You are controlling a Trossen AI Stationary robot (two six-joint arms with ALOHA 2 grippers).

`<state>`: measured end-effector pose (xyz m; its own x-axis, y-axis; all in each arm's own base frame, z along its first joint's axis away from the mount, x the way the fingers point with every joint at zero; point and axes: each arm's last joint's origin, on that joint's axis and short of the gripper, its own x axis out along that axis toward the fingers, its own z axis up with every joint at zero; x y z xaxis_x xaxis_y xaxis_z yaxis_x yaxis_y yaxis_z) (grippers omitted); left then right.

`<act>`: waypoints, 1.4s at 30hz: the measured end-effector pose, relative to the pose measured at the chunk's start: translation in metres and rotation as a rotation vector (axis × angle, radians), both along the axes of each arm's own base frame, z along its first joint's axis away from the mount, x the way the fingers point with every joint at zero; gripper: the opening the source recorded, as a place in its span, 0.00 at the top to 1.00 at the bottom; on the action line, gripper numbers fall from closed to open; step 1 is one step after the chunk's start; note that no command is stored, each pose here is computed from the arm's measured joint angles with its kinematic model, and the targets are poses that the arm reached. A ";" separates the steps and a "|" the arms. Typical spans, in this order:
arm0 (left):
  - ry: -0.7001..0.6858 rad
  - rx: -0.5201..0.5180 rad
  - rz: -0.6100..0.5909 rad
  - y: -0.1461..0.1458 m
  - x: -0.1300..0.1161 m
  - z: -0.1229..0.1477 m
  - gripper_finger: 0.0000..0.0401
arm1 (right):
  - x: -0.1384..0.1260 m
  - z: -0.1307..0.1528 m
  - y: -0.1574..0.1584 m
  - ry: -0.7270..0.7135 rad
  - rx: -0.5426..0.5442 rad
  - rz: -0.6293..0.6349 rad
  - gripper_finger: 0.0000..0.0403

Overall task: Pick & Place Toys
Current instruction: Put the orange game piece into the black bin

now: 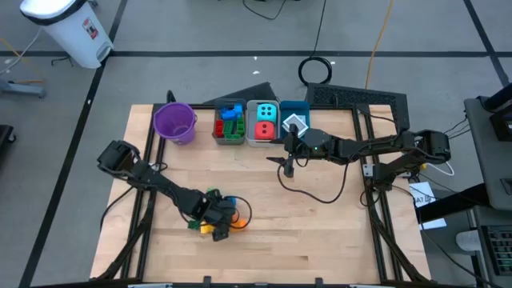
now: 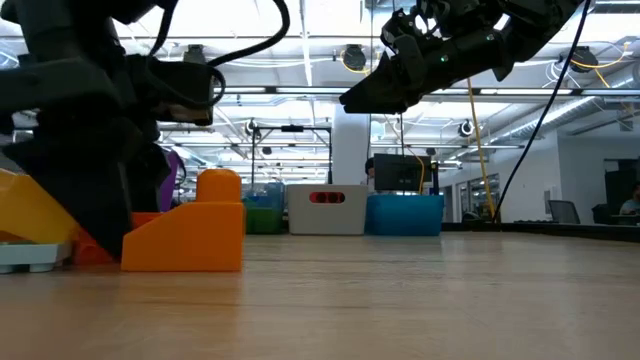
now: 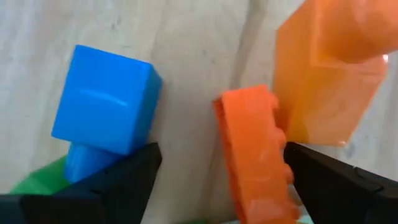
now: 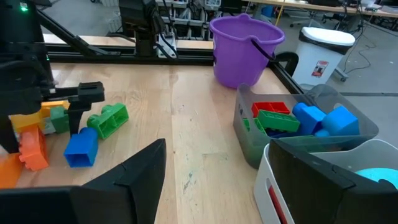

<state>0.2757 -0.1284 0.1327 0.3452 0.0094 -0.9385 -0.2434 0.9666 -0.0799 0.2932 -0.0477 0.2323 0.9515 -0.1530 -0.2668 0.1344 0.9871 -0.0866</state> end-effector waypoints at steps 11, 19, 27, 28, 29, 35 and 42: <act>-0.026 0.031 0.027 0.004 0.003 0.000 0.51 | 0.000 0.000 0.000 0.000 0.000 0.000 0.36; -0.058 0.081 0.034 0.017 0.009 0.002 0.76 | 0.000 0.000 0.000 0.000 0.000 0.000 0.36; -0.142 0.055 0.064 0.029 0.023 0.032 0.76 | 0.000 0.000 0.000 -0.001 0.000 0.000 0.36; -0.161 0.054 0.074 0.031 0.025 0.039 0.76 | 0.000 0.000 0.000 -0.001 0.000 0.000 0.36; -0.172 0.060 0.085 0.033 0.025 0.045 0.76 | 0.000 0.000 0.000 0.000 0.000 0.000 0.36; -0.285 0.142 0.194 0.056 0.026 0.093 0.74 | 0.000 0.000 0.000 -0.001 0.000 -0.001 0.36; -0.424 0.312 0.392 0.102 0.017 0.139 0.75 | 0.000 0.001 0.000 -0.005 -0.001 0.000 0.36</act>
